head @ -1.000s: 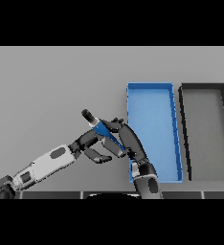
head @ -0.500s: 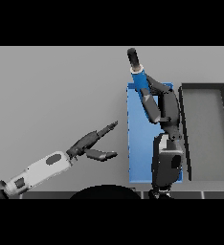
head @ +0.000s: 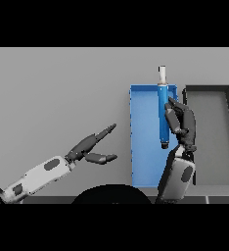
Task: Pick up the blue pipe and place it into the blue bin.
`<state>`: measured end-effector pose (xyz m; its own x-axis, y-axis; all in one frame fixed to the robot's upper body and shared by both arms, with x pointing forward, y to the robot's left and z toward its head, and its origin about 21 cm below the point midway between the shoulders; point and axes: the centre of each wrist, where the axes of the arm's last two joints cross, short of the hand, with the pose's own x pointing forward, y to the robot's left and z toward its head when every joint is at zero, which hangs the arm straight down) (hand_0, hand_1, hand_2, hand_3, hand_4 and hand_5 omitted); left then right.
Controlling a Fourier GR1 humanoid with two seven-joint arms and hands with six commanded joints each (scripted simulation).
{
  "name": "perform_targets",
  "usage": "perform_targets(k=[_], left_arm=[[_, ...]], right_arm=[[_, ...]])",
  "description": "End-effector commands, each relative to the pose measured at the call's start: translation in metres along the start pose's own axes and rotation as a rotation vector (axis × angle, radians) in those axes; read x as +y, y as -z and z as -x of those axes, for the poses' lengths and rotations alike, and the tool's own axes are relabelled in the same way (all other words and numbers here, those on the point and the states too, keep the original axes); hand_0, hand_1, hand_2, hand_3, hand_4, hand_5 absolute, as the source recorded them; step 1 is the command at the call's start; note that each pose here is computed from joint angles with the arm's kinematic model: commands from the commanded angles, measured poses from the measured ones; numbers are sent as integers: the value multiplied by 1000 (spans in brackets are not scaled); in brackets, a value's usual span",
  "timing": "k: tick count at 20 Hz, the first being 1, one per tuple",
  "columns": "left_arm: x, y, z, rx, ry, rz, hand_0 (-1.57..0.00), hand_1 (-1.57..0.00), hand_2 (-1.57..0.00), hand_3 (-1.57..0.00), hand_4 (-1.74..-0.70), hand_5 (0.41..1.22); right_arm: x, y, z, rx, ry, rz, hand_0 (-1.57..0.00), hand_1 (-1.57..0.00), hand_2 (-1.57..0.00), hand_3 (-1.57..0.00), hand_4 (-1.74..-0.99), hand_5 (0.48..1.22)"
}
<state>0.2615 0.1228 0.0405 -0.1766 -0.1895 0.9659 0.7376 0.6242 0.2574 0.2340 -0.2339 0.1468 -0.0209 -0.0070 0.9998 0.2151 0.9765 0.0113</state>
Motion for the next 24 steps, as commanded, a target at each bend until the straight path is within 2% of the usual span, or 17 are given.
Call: perform_targets(k=[1,7,11,12,13,15,16,17,18,20,21,22,24], left_arm=[[2,2,3,8,11,-5,1,1,1,1,-935,460],[6,-6,0,-16,29,-21,1,1,1,1,-928,466],[2,-4,3,-8,37,-25,1,1,1,1,-923,476],[3,-2,3,-7,43,-28,1,1,1,1,-923,478],[3,-1,4,-6,42,-28,1,1,1,1,-922,480],[2,0,5,-12,36,-28,1,1,1,1,-920,484],[4,0,5,-16,40,-38,1,1,1,1,-919,486],[6,1,3,-17,41,-34,1,1,1,1,-918,489],[5,0,3,-14,43,-33,1,1,1,1,-920,491],[4,1,2,-11,39,-27,1,1,1,1,-921,493],[6,-1,1,-18,41,-35,1,1,1,1,-920,493],[5,-4,4,-18,39,-33,1,1,1,1,-924,493],[6,-3,3,-11,34,-31,1,1,1,1,-926,494]], right_arm=[[-7,-7,6,30,-16,28,-1571,-1571,-1571,-1571,-1500,1221],[-31,-23,42,210,-115,183,-1571,-1571,-1571,-1571,-1500,1221],[-41,-29,55,274,-120,233,-1571,-1571,-1571,-1571,-1497,1221],[-40,-29,57,280,-122,232,-1571,-1571,-1571,-1257,-1546,1221],[-43,-29,64,312,-111,239,-1571,-1571,-1571,-1005,-1585,1221],[-45,-30,80,380,-106,249,-1571,-1571,-1571,-643,-1641,1221],[-46,-29,86,406,-106,255,-1571,-1571,-1571,-514,-1661,1221],[-49,-31,95,443,-97,260,-1571,-1571,-1571,-411,-1677,1171],[-51,-32,102,472,-95,278,-1571,-1571,-1518,-455,-1626,1161],[-56,-33,114,512,-65,312,-1084,-1025,-987,-291,-1469,1148],[-56,-32,114,508,-60,317,-867,-820,-789,-232,-1405,1137],[-55,-31,113,506,-71,310,-693,-656,-631,-186,-1370,1125],[-49,-30,105,492,-175,232,-443,-419,-404,-118,-1307,1068]])
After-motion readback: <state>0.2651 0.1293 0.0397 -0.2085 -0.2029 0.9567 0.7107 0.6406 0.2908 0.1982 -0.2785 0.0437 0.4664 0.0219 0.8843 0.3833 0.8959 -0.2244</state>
